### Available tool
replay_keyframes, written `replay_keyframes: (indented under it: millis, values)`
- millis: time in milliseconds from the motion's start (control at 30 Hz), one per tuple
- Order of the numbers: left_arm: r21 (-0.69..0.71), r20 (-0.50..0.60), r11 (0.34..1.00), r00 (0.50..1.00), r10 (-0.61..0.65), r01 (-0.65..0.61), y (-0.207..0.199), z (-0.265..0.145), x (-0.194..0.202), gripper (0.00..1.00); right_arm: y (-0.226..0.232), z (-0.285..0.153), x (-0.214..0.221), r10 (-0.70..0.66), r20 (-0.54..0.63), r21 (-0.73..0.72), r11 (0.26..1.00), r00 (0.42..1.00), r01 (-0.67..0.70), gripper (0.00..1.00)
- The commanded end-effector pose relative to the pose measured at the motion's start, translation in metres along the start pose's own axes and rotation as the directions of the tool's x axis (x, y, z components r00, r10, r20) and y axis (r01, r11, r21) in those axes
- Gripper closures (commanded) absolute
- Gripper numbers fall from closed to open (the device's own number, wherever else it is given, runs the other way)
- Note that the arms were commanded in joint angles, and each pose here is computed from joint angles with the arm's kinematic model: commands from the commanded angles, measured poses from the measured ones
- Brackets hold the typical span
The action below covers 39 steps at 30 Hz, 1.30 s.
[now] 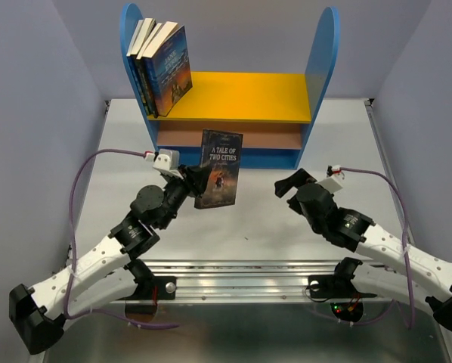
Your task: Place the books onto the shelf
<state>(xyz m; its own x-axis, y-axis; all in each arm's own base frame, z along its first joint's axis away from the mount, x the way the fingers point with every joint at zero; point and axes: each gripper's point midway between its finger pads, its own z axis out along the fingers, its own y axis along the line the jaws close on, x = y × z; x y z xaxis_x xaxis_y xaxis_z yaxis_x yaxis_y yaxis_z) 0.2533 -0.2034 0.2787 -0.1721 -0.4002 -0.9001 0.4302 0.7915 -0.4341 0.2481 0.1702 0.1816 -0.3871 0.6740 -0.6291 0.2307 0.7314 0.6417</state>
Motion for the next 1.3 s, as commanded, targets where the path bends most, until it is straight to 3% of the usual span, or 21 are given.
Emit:
replay_keyframes:
  millis: [0, 233, 367, 433, 467, 533, 667, 700, 767, 800, 867, 900, 1033, 1267]
  values:
    - [0.155, 0.407, 0.981, 0.912, 0.047, -0.12, -0.061, -0.034, -0.149, 1.0, -0.019, -0.003, -0.028, -0.019, 0.137, 0.066, 0.998, 0.99, 0.01, 0.0]
    - [0.181, 0.575, 0.968, 0.817, 0.038, -0.172, -0.089, -0.066, -0.236, 1.0, -0.021, -0.004, -0.033, -0.003, 0.163, 0.067, 0.998, 0.987, -0.008, 0.0]
    - [0.138, 0.57, 0.976, 0.82, 0.063, -0.171, -0.097, -0.043, -0.249, 1.0, -0.009, -0.006, -0.035, -0.017, 0.147, 0.047, 0.999, 0.989, 0.01, 0.0]
    - [0.11, 0.553, 0.98, 0.83, 0.077, -0.164, -0.097, -0.026, -0.246, 1.0, 0.019, -0.007, -0.04, -0.081, 0.147, -0.051, 0.995, 0.986, 0.089, 0.0]
    - [0.104, 0.584, 0.983, 0.81, 0.062, -0.15, -0.099, -0.027, -0.259, 1.0, 0.035, -0.01, -0.031, -0.219, 0.103, -0.137, 0.963, 0.97, 0.232, 0.0]
    - [0.057, 0.617, 0.987, 0.783, 0.082, -0.148, -0.094, -0.021, -0.263, 1.0, 0.067, -0.017, -0.031, -0.243, 0.104, -0.267, 0.927, 0.965, 0.262, 0.0]
    - [-0.043, 0.73, 0.99, 0.673, 0.121, -0.131, -0.083, -0.02, -0.283, 1.0, 0.089, -0.017, -0.026, -0.34, 0.102, -0.334, 0.874, 0.935, 0.354, 0.0]
    - [-0.061, 0.779, 0.987, 0.612, 0.139, -0.147, -0.085, -0.024, -0.292, 1.0, 0.094, -0.015, -0.026, -0.351, 0.102, -0.332, 0.87, 0.931, 0.365, 0.0]
    - [-0.073, 0.816, 0.984, 0.557, 0.154, -0.165, -0.086, -0.025, -0.294, 1.0, 0.097, -0.012, -0.024, -0.387, 0.107, -0.333, 0.854, 0.916, 0.4, 0.0]
    - [-0.079, 0.859, 0.984, 0.49, 0.15, -0.162, -0.087, -0.035, -0.304, 1.0, 0.099, -0.01, -0.025, -0.396, 0.111, -0.327, 0.851, 0.911, 0.41, 0.0]
    - [-0.087, 0.879, 0.984, 0.453, 0.151, -0.158, -0.091, -0.026, -0.309, 1.0, 0.105, -0.005, -0.026, -0.415, 0.117, -0.319, 0.845, 0.902, 0.43, 0.0]
    - [-0.108, 0.865, 0.981, 0.471, 0.172, -0.161, -0.09, -0.01, -0.307, 1.0, 0.107, -0.005, -0.025, -0.431, 0.117, -0.32, 0.836, 0.895, 0.445, 0.0]
    - [-0.096, 0.91, 0.979, 0.384, 0.16, -0.181, -0.094, -0.002, -0.33, 1.0, 0.112, 0.0, -0.016, -0.449, 0.086, -0.346, 0.824, 0.89, 0.449, 0.0]
    - [-0.146, 0.928, 0.966, 0.308, 0.208, -0.214, -0.077, 0.037, -0.343, 1.0, 0.106, 0.014, -0.011, -0.463, 0.051, -0.343, 0.824, 0.885, 0.451, 0.0]
